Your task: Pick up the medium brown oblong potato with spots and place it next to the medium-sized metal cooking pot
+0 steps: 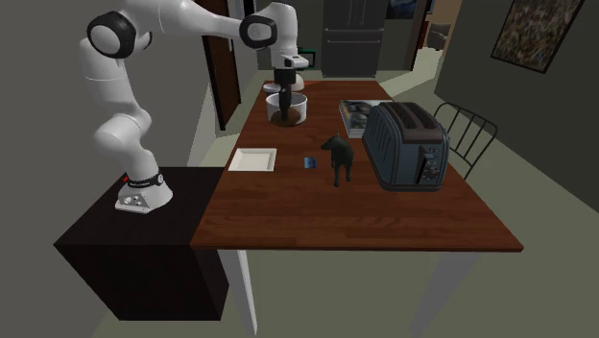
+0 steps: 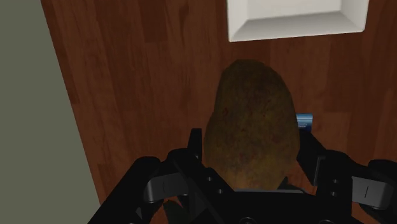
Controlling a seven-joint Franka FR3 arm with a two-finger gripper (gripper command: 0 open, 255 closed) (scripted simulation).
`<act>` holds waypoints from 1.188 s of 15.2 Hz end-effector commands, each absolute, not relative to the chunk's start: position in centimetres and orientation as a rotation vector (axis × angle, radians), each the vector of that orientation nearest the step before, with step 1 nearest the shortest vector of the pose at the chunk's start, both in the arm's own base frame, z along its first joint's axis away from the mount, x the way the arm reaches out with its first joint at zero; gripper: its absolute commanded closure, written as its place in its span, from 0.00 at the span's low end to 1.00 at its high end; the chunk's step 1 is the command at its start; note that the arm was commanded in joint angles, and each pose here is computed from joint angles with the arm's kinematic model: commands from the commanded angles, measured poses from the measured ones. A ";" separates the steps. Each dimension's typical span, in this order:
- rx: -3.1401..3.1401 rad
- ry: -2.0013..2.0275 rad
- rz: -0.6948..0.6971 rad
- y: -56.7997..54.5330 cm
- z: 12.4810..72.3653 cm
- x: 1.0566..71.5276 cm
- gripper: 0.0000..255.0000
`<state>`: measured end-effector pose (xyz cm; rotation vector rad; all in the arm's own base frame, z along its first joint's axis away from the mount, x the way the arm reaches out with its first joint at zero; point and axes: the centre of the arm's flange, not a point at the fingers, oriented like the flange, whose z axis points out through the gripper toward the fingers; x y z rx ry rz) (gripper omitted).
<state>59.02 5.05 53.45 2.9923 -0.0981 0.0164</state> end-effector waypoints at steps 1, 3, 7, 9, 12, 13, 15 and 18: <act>2.991 -0.100 0.016 7.4 53.7 57.5 1.00; 2.991 -0.100 0.016 9.8 53.7 56.3 1.00; 2.991 -0.100 0.016 14.4 53.7 53.9 1.00; 2.991 -0.100 0.016 16.8 53.7 52.7 1.00; 2.991 -0.100 0.016 20.3 53.7 50.8 1.00; 2.991 -0.100 0.016 21.5 53.7 50.2 1.00; 2.991 -0.100 0.016 23.8 53.7 49.0 1.00; 2.991 -0.100 0.016 27.3 53.7 47.2 1.00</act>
